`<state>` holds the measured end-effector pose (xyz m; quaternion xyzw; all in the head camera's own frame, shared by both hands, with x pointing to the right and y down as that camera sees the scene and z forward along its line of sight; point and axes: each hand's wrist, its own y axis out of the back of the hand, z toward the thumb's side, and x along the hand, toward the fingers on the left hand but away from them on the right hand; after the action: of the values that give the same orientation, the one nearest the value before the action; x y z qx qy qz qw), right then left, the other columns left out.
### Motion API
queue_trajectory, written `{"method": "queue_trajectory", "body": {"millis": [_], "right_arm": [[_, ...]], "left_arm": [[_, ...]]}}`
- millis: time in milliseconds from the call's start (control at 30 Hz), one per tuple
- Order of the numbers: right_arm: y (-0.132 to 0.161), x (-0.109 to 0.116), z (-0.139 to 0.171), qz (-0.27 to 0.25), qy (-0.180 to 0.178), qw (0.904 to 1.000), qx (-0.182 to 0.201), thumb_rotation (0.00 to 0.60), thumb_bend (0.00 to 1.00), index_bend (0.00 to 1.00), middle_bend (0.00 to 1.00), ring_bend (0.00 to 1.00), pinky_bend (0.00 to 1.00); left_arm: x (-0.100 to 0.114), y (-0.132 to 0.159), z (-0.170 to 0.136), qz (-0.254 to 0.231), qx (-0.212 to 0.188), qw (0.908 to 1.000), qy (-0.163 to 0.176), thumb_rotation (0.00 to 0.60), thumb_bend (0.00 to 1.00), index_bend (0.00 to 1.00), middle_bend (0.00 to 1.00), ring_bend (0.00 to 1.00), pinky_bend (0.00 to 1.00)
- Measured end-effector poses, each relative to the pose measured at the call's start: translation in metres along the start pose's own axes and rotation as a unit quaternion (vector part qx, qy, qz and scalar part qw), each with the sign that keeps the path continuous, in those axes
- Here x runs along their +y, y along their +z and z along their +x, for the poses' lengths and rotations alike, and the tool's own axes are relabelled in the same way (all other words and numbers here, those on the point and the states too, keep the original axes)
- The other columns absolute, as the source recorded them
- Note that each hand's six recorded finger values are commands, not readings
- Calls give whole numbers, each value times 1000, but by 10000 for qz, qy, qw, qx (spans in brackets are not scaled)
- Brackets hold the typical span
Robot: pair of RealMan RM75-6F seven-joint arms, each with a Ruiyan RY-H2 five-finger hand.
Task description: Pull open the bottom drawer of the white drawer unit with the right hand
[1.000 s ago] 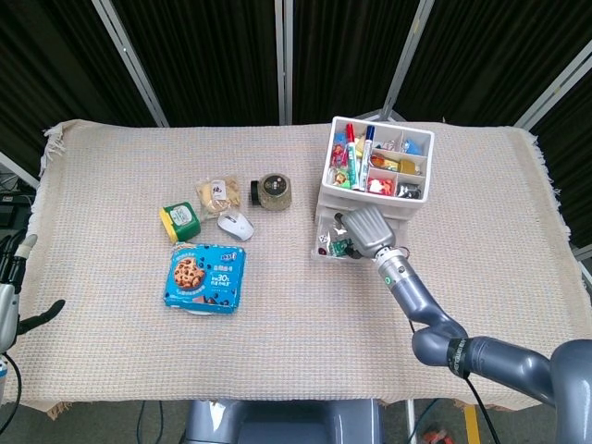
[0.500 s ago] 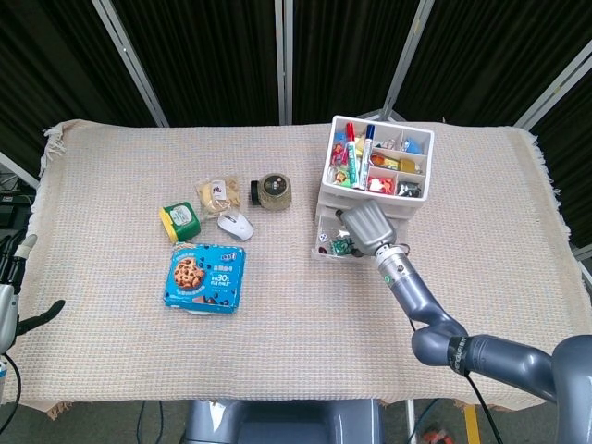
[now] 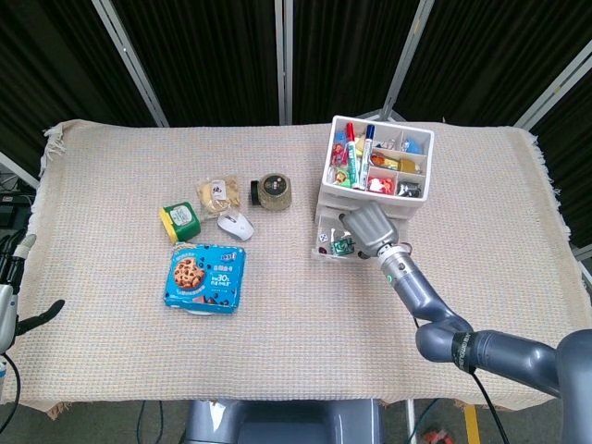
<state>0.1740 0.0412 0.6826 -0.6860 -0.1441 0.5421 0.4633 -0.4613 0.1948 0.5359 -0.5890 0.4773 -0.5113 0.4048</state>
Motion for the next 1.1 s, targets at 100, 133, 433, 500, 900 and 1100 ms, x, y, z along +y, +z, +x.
{"method": "queue_trajectory", "body": {"millis": [100,133,433,500,900,1100], "right_arm": [[3,-2,-1,-39,8,10000,49,600,0,433,1000,1000,678],[4,-2,-2,-54,4,10000,59,600,0,437,1000,1000,678],[15,-9,-6,-254,-25,9994,231,600,0,546,1000,1000,678],[17,-11,-7,-281,-51,9993,252,600,0,561,1000,1000,678],[23,-10,-9,-384,-274,9981,391,600,51,621,1000,1000,677],[22,-7,-7,-406,-365,9977,395,600,61,631,1000,1000,677]], "left_arm": [[0,0,0,-11,1,10000,-12,600,96,0,0,0,0],[0,-1,0,-10,4,10000,-10,600,96,0,0,0,0],[0,-1,1,-34,11,10000,-23,600,96,0,0,0,0],[0,-2,1,-48,11,10000,-30,600,96,0,0,0,0],[1,-2,1,-71,-5,10000,-25,600,97,0,0,0,0],[1,-2,0,-74,-12,10000,-23,600,96,0,0,0,0]]}}
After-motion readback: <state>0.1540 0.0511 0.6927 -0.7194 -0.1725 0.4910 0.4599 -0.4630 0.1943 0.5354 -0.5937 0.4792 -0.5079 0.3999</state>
